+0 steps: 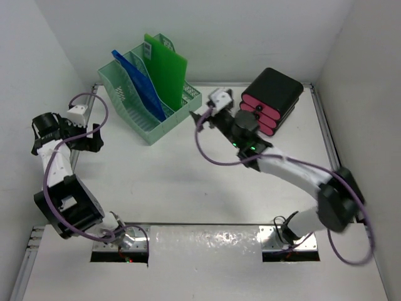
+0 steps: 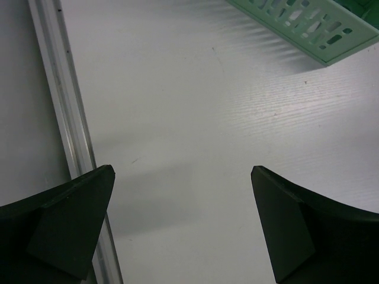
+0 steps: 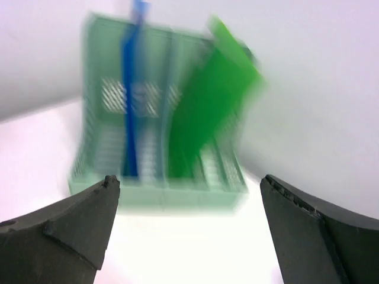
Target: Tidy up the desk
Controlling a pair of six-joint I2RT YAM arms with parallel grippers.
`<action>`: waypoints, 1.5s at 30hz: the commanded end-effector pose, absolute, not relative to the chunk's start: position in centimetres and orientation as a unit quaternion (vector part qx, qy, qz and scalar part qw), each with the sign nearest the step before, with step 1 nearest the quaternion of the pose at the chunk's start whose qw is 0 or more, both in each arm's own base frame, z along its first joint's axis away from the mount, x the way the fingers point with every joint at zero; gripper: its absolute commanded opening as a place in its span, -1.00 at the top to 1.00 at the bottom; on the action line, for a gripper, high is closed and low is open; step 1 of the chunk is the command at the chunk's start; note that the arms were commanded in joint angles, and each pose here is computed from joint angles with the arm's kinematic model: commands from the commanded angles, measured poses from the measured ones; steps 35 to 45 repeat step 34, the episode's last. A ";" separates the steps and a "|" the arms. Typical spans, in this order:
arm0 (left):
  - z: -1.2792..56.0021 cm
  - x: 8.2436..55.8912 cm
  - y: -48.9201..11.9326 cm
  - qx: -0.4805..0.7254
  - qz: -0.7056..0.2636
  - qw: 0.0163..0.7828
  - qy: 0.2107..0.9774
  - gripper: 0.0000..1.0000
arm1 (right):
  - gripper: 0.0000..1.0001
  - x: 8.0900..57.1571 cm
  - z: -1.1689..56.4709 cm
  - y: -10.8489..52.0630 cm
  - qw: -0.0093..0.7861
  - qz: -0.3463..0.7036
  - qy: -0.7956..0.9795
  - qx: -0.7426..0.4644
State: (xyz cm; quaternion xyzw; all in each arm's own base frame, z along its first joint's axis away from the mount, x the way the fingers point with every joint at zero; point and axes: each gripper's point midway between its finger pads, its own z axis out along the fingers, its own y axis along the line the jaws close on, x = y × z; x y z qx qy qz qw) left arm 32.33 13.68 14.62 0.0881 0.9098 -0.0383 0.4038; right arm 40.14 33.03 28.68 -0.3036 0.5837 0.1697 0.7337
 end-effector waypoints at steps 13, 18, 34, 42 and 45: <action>11.5 27.2 12.2 0.047 -0.003 0.388 0.921 -0.99 | -0.98 22.6 4.0 3.0 0.438 -0.018 0.897 0.059; 10.7 25.6 11.3 0.046 0.009 0.396 0.917 -0.99 | -0.98 22.0 3.7 2.9 0.433 -0.011 0.900 0.054; 8.9 23.5 11.0 0.049 0.077 0.437 0.895 -0.99 | -0.98 20.8 2.8 0.8 0.432 -0.042 0.889 0.146; 8.9 23.5 11.0 0.049 0.077 0.437 0.895 -0.99 | -0.98 20.8 2.8 0.8 0.432 -0.042 0.889 0.146; 8.9 23.5 11.0 0.049 0.077 0.437 0.895 -0.99 | -0.98 20.8 2.8 0.8 0.432 -0.042 0.889 0.146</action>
